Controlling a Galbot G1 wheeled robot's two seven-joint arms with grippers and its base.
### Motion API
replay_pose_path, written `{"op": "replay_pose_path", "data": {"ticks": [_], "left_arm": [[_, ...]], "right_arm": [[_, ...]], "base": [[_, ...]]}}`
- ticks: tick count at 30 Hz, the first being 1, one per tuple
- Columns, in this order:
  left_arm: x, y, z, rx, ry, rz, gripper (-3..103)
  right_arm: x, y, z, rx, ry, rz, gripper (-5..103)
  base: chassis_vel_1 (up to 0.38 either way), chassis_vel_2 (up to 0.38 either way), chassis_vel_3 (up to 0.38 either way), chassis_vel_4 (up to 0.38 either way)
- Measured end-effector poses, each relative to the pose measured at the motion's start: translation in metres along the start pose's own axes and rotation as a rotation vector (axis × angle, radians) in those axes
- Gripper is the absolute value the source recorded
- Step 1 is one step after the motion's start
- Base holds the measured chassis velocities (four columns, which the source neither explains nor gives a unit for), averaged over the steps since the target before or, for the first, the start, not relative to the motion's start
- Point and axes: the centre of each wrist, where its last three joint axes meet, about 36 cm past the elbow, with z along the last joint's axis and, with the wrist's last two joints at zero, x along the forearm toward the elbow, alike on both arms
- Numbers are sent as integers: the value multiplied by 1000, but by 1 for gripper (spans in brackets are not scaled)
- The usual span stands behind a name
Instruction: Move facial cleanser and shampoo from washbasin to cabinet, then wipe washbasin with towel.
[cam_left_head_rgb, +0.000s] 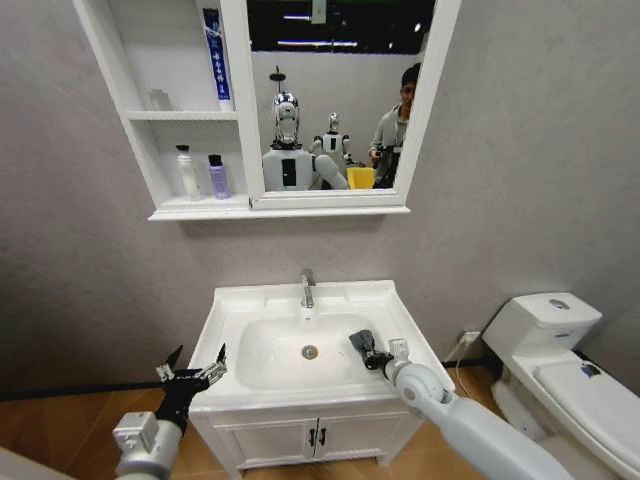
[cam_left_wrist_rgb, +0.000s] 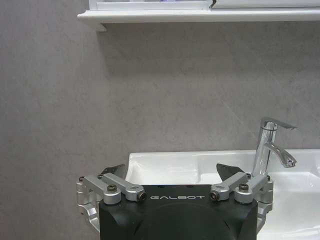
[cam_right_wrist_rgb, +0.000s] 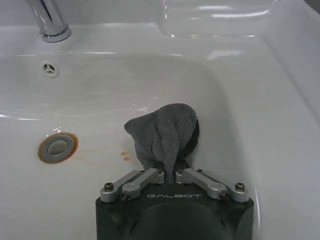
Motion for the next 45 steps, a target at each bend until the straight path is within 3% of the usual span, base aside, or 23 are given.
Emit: {"op": "replay_pose_path", "data": {"ticks": [10, 20, 22, 30, 34, 45], "left_arm": [[-1, 3, 1, -3, -8, -21, 100], [1, 5, 2, -13, 2, -34, 100], [0, 14, 1, -22, -4, -47, 100], [-2, 21, -3, -24, -12, -50, 100], [-6, 10, 2, -6, -10, -31, 100], [1, 8, 0, -20, -1, -33, 100]], "right_arm": [[-27, 17, 4, -57, 67, -15, 4], [-66, 37, -20, -104, 68, -45, 4], [-77, 41, -26, -121, 71, -49, 4], [-55, 21, -26, -78, 20, 9, 4], [-26, 3, -21, -67, -8, 15, 4], [-62, 15, -4, -62, 15, 15, 4]], "base": [[0, 0, 0, 0], [0, 0, 0, 0], [0, 0, 0, 0], [0, 0, 0, 0], [0, 0, 0, 0], [0, 0, 0, 0]]}}
